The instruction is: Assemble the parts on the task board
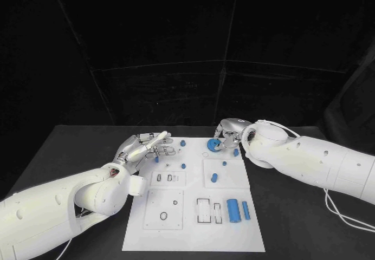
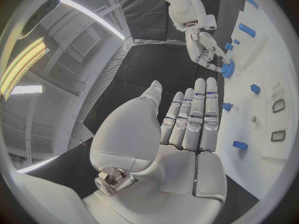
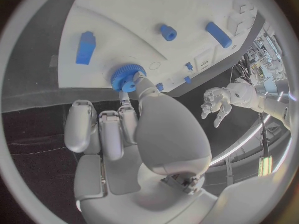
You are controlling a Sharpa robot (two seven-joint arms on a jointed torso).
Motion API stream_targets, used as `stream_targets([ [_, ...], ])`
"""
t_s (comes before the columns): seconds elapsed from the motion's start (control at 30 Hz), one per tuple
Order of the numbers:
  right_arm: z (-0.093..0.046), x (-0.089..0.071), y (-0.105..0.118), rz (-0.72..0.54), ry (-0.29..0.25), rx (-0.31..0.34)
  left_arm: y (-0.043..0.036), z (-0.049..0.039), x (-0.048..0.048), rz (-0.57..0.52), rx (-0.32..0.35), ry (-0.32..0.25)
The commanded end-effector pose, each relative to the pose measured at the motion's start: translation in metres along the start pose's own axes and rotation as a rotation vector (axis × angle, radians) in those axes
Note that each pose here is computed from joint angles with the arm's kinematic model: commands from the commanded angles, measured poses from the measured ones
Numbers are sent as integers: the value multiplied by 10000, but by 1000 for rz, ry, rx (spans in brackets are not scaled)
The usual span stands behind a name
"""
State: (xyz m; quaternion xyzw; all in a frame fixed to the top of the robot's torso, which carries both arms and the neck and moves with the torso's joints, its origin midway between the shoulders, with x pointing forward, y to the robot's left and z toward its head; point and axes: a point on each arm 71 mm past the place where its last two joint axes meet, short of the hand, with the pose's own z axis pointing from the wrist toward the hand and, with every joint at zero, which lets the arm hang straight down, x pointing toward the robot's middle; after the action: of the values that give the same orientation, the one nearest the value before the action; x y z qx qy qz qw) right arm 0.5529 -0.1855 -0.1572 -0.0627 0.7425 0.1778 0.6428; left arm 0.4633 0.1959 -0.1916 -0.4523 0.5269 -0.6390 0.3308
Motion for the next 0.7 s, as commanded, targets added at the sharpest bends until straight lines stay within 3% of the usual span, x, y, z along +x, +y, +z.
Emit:
stream_targets([
  [0.03, -27, -70, 67, 20, -77, -28, -15, -4, 2, 0, 4, 13],
  [0.37, -89, -110, 524, 47, -152, -144, -41, -36, -74, 8, 12, -3],
  [0.7, 65, 2, 909, 21, -125, -202, -55, -44, -112, 13, 16, -12],
])
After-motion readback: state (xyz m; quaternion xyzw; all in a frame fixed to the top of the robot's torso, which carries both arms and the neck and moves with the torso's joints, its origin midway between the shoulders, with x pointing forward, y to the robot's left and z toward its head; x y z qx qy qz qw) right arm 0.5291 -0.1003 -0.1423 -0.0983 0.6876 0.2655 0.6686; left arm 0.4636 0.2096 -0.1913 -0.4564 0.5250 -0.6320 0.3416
